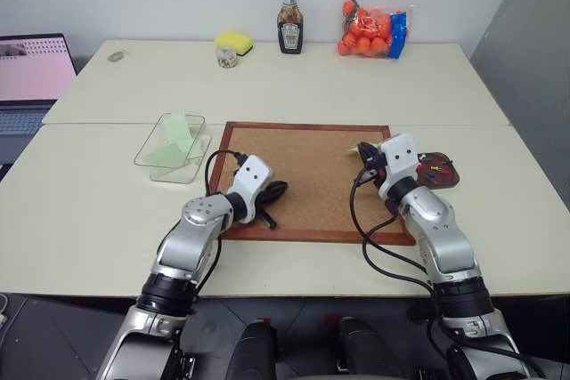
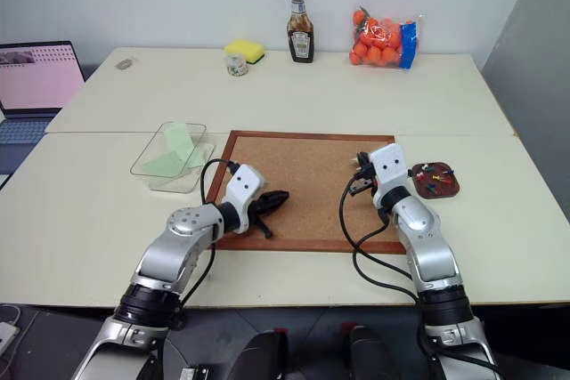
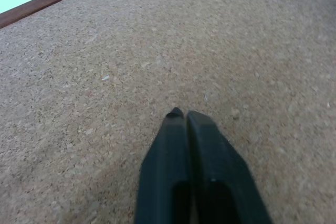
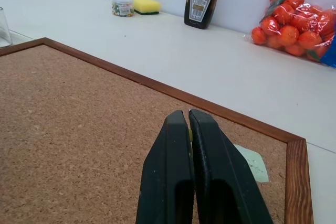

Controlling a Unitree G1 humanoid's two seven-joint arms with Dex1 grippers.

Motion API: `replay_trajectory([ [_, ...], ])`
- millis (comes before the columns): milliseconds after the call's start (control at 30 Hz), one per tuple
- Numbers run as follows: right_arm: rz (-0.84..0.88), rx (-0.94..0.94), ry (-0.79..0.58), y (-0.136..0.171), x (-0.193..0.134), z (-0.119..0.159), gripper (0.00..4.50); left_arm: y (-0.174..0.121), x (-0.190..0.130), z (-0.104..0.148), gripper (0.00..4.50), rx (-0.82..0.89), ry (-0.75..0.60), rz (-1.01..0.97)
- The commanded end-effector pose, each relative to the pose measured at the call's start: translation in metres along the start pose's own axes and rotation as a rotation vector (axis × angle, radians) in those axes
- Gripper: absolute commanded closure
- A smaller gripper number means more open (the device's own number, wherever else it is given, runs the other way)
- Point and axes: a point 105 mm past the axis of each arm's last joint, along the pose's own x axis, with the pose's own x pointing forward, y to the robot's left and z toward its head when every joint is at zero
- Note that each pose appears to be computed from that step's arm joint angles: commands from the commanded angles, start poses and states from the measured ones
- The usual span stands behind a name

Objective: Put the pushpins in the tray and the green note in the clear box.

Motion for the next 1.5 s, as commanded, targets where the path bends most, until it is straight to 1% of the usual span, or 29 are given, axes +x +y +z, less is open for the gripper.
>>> replay_trajectory([
  [33, 0.025, -0.011, -0.061, 0.003, 0.001, 0.02, 4.5, 0.011, -0.004, 0.031, 3.29, 0.045, -0.083, -0.017],
  [100, 0.032, -0.004, -0.065, 0.005, 0.002, 0.022, 4.5, 0.009, -0.004, 0.043, 2.97, 0.068, -0.124, -0.051],
  [167, 0.037, 0.003, -0.068, 0.005, 0.003, 0.024, 4.5, 0.008, -0.004, 0.05, 2.5, 0.081, -0.148, -0.074],
  [200, 0.038, 0.006, -0.069, 0.005, 0.003, 0.024, 4.5, 0.008, -0.004, 0.052, 2.36, 0.087, -0.155, -0.084],
  [400, 0.099, 0.046, -0.074, 0.015, 0.002, 0.033, 4.5, -0.009, -0.001, 0.065, 0.95, 0.168, -0.207, -0.264],
  [433, 0.108, 0.05, -0.077, 0.016, 0.002, 0.035, 4.5, -0.009, 0.001, 0.067, 0.83, 0.181, -0.213, -0.269],
  [467, 0.116, 0.054, -0.079, 0.017, 0.002, 0.037, 4.5, -0.008, 0.004, 0.07, 0.51, 0.193, -0.22, -0.267],
  [567, 0.156, 0.079, -0.086, 0.023, 0.0, 0.046, 4.5, -0.002, 0.014, 0.08, 0.01, 0.249, -0.244, -0.236],
  [733, 0.234, 0.137, -0.084, 0.035, -0.003, 0.059, 4.5, -0.004, 0.029, 0.091, 0.01, 0.313, -0.265, -0.246],
  [900, 0.281, 0.172, -0.077, 0.044, -0.006, 0.065, 4.5, -0.013, 0.04, 0.091, 0.01, 0.345, -0.27, -0.267],
  [1133, 0.315, 0.186, -0.066, 0.052, -0.007, 0.066, 4.5, -0.008, 0.05, 0.089, 0.01, 0.39, -0.263, -0.211],
  [1167, 0.321, 0.188, -0.064, 0.053, -0.007, 0.066, 4.5, -0.008, 0.051, 0.089, 0.29, 0.392, -0.264, -0.204],
  [1233, 0.326, 0.192, -0.062, 0.054, -0.008, 0.067, 4.5, -0.007, 0.053, 0.089, 0.52, 0.394, -0.267, -0.195],
  [1267, 0.328, 0.194, -0.061, 0.054, -0.008, 0.067, 4.5, -0.007, 0.053, 0.089, 0.84, 0.395, -0.269, -0.194],
  [1400, 0.323, 0.211, -0.062, 0.054, -0.008, 0.068, 4.5, -0.012, 0.054, 0.087, 1.58, 0.402, -0.277, -0.212],
  [1500, 0.317, 0.223, -0.063, 0.054, -0.007, 0.069, 4.5, -0.013, 0.054, 0.086, 2.32, 0.401, -0.279, -0.217],
])
